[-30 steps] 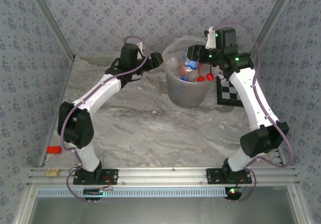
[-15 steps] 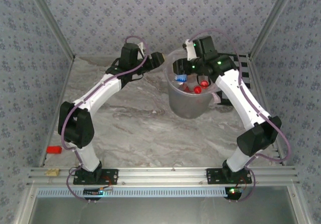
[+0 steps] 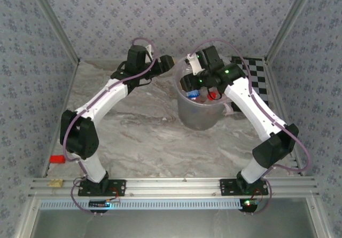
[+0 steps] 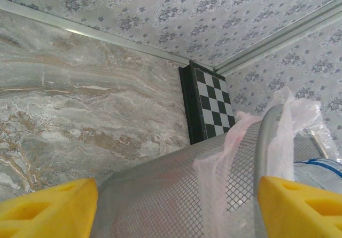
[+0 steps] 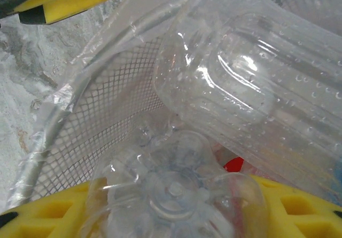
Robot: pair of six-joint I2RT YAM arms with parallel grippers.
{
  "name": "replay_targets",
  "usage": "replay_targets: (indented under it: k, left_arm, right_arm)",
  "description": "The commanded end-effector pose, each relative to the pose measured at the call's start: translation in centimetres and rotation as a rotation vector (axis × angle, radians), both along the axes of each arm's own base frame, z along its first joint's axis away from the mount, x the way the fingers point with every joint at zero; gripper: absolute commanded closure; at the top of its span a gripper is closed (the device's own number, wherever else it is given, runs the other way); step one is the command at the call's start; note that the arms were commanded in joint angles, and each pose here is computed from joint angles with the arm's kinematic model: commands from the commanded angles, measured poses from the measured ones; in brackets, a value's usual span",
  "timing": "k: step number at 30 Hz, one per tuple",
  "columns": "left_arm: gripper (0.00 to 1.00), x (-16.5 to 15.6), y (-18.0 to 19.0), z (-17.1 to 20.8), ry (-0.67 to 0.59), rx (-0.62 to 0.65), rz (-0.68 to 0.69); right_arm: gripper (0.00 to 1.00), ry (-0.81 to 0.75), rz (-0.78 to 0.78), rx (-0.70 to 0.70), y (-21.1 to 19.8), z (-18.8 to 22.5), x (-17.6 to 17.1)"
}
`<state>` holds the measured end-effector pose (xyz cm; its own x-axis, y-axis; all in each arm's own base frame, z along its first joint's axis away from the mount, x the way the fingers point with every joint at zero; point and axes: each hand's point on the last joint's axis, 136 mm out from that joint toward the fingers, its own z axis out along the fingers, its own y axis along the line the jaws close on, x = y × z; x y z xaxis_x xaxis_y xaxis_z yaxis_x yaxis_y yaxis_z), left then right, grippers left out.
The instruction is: Put the plastic bottles in the bin
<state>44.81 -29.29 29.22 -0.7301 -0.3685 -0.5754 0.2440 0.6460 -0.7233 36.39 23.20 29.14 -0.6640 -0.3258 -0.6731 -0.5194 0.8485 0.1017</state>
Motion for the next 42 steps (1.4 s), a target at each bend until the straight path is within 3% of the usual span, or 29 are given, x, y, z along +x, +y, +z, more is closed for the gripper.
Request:
replay_targets:
  k: [1, 4, 8, 12, 16, 20, 24, 28, 30, 35, 37, 39, 42]
  left_arm:
    - [0.21, -1.3, 0.7, 2.9, -0.061, -0.004, -0.011]
    - [0.2, -1.7, 1.2, 3.4, -0.077, 0.008, -0.004]
    - [0.19, -2.4, 2.0, 4.0, -0.101, 0.035, 0.008]
    - [0.19, -2.9, 2.5, 4.0, -0.103, 0.054, 0.013]
    - [0.18, -3.6, 2.9, 3.7, -0.098, 0.064, 0.013]
    - [0.16, -4.4, 3.9, 3.3, -0.108, 0.107, 0.024]
    - [0.14, -5.3, 5.4, 2.8, -0.108, 0.156, 0.055]
    - [0.12, -6.1, 6.3, 2.3, -0.104, 0.158, 0.062]
    - [0.11, -6.5, 6.8, 2.2, -0.102, 0.166, 0.065]
    - [0.06, -7.5, 7.8, 1.4, -0.109, 0.212, 0.05]
    - [0.03, -7.8, 8.4, 0.8, -0.1, 0.237, 0.042]
    - [0.0, -8.0, 9.0, 0.1, -0.088, 0.262, 0.039]
    - [0.0, -8.3, 9.3, -0.4, -0.114, 0.276, 0.0]
  right_arm:
    - [0.26, -0.031, 0.017, 0.088, -0.1, 5.0, -2.2]
    - [0.17, -0.09, 0.023, 0.116, -0.2, 8.2, -2.3]
    - [0.15, -0.134, 0.008, 0.12, -0.4, 10.0, -1.7]
    - [0.24, -0.133, -0.023, 0.081, -0.2, 9.5, -0.4]
    - [0.41, -0.118, -0.005, 0.04, 0.8, 8.3, -0.5]
    - [0.42, -0.122, -0.033, 0.03, 0.1, 8.5, -0.8]
    - [0.43, -0.169, -0.226, 0.086, -5.6, 10.9, 0.0]
    - [0.42, -0.142, -0.465, 0.139, -13.1, 10.4, 0.7]
    - [0.37, -0.104, -0.55, 0.172, -16.0, 9.4, 0.2]
    - [0.21, 0.04, -0.619, 0.364, -18.6, 6.6, -1.9]
    - [0.25, 0.062, -0.646, 0.427, -19.5, 5.8, -2.7]
    - [0.4, 0.087, -0.656, 0.473, -19.9, 4.9, -3.5]
    - [0.5, 0.145, -0.602, 0.538, -18.7, 3.7, -4.1]
